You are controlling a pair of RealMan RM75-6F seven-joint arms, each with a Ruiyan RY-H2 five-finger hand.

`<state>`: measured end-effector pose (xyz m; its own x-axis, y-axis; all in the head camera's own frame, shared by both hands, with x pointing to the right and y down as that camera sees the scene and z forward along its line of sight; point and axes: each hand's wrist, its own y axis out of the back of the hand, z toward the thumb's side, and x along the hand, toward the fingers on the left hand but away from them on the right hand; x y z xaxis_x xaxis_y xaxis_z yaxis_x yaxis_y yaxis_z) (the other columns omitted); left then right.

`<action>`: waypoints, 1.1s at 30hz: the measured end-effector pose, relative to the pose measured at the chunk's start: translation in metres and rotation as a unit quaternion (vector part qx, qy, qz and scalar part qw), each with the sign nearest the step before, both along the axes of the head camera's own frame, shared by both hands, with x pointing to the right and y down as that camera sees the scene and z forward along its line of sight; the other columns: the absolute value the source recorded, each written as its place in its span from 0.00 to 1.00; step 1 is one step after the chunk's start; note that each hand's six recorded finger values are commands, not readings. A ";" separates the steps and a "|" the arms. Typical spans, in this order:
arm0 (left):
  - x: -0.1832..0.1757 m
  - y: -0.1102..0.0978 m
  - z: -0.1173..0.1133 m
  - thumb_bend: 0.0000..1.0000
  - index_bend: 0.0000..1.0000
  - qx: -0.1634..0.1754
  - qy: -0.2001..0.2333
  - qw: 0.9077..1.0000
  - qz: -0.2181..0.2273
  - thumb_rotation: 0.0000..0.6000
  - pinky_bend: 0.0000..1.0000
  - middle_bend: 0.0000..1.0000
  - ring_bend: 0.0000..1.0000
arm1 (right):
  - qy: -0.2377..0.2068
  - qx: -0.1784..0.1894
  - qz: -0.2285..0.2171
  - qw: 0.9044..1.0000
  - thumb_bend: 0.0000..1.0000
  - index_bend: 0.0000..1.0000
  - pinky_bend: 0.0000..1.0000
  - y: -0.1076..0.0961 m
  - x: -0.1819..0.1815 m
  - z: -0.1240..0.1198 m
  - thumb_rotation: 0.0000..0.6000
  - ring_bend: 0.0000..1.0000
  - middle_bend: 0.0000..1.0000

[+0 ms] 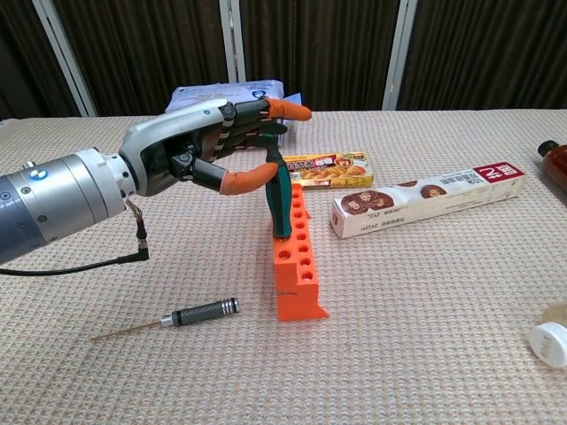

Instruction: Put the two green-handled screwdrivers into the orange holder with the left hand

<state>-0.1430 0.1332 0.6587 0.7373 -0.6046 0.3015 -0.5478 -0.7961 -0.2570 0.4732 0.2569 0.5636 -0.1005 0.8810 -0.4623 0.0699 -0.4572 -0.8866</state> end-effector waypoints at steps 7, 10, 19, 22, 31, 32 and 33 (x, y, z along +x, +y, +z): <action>-0.003 -0.007 -0.014 0.48 0.09 0.023 0.009 1.000 -0.005 0.95 0.00 0.00 0.00 | 0.000 0.001 -0.001 1.000 0.00 0.15 0.13 0.000 -0.001 0.000 1.00 0.07 0.13; -0.008 -0.010 -0.024 0.48 0.11 0.037 0.012 0.999 -0.008 0.95 0.00 0.00 0.00 | -0.001 0.001 -0.002 1.000 0.00 0.15 0.13 -0.001 -0.001 0.000 1.00 0.07 0.13; -0.039 -0.028 -0.053 0.49 0.14 0.063 0.003 0.997 -0.047 0.95 0.02 0.04 0.00 | -0.003 -0.001 -0.007 1.000 0.00 0.15 0.13 -0.001 -0.003 0.001 1.00 0.07 0.13; -0.050 -0.039 -0.053 0.53 0.16 0.041 -0.001 0.997 -0.071 0.95 0.04 0.06 0.00 | -0.006 -0.001 -0.010 1.000 0.00 0.15 0.13 -0.001 -0.005 0.002 1.00 0.07 0.13; -0.061 -0.070 -0.035 0.57 0.18 -0.053 0.008 0.990 -0.128 0.95 0.06 0.09 0.00 | -0.006 -0.002 -0.014 1.000 0.00 0.15 0.13 0.000 -0.008 0.001 1.00 0.07 0.13; -0.060 -0.075 -0.031 0.57 0.18 -0.062 0.008 0.989 -0.132 0.95 0.07 0.09 0.00 | -0.006 -0.002 -0.015 1.000 0.00 0.15 0.13 0.000 -0.009 0.001 1.00 0.07 0.13; -0.059 -0.079 -0.028 0.58 0.18 -0.069 0.007 0.988 -0.135 0.95 0.07 0.10 0.00 | -0.006 -0.001 -0.015 1.000 0.00 0.15 0.13 0.000 -0.009 0.000 1.00 0.07 0.13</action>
<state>-0.2018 0.0541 0.6307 0.5598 -0.7338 0.3850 -0.7477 -0.6475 -0.1469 0.4637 0.2570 0.5640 -0.0683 0.8823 -0.4658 0.0664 -0.4618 -0.8845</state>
